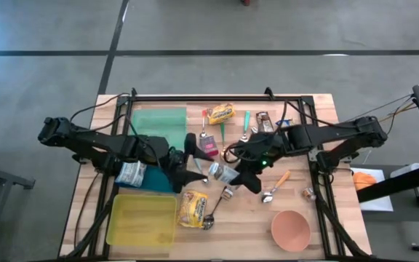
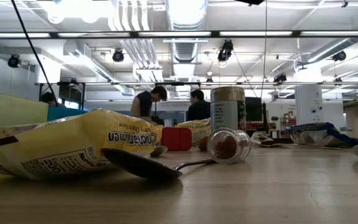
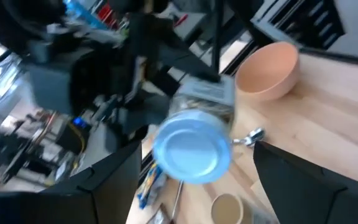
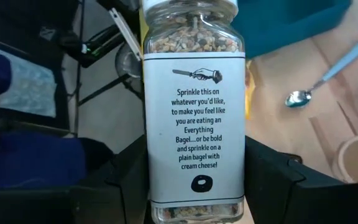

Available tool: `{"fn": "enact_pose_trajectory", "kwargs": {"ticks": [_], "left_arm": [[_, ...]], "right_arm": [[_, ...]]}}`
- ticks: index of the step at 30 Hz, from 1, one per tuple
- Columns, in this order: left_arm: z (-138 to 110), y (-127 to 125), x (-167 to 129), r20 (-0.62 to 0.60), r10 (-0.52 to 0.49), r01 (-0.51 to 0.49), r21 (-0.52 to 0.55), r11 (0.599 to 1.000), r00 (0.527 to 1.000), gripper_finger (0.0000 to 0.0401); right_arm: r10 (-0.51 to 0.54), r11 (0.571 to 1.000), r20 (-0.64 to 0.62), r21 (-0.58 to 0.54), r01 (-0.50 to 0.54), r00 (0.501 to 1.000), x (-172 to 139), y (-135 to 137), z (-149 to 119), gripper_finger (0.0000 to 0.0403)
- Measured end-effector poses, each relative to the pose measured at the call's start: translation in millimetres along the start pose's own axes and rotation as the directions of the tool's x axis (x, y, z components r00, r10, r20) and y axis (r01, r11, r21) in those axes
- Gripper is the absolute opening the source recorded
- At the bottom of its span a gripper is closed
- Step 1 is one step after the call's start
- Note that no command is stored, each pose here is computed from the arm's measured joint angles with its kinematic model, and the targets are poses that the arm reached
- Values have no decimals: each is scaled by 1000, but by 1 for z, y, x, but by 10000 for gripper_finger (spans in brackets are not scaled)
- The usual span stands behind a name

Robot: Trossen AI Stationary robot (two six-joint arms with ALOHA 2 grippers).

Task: Pick & Place Food Item
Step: Put the white seasoning bottle into the light blue bin

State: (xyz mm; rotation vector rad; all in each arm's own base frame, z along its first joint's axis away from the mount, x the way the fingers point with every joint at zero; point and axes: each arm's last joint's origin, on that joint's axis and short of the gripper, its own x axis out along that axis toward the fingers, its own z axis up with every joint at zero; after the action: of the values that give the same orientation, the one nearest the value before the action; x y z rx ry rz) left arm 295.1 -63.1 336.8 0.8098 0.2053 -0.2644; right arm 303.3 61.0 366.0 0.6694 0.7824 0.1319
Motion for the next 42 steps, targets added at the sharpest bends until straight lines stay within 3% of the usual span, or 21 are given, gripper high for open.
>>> {"fn": "enact_pose_trajectory", "kwargs": {"ticks": [7,14,29,42], "left_arm": [[6,0,0,69,-8,8,11,1000,998,315],[9,1,-1,133,-25,24,13,1000,991,314],[15,1,-1,228,-66,70,-11,997,971,313],[15,0,-1,232,-76,82,-16,997,970,223]], "right_arm": [[57,998,-16,5,-57,998,-2,2,4,195],[185,982,-50,-14,-186,982,11,7,8,195],[196,980,-35,-28,-197,980,14,6,11,195],[249,968,-14,-34,-250,968,13,10,14,195]]}}
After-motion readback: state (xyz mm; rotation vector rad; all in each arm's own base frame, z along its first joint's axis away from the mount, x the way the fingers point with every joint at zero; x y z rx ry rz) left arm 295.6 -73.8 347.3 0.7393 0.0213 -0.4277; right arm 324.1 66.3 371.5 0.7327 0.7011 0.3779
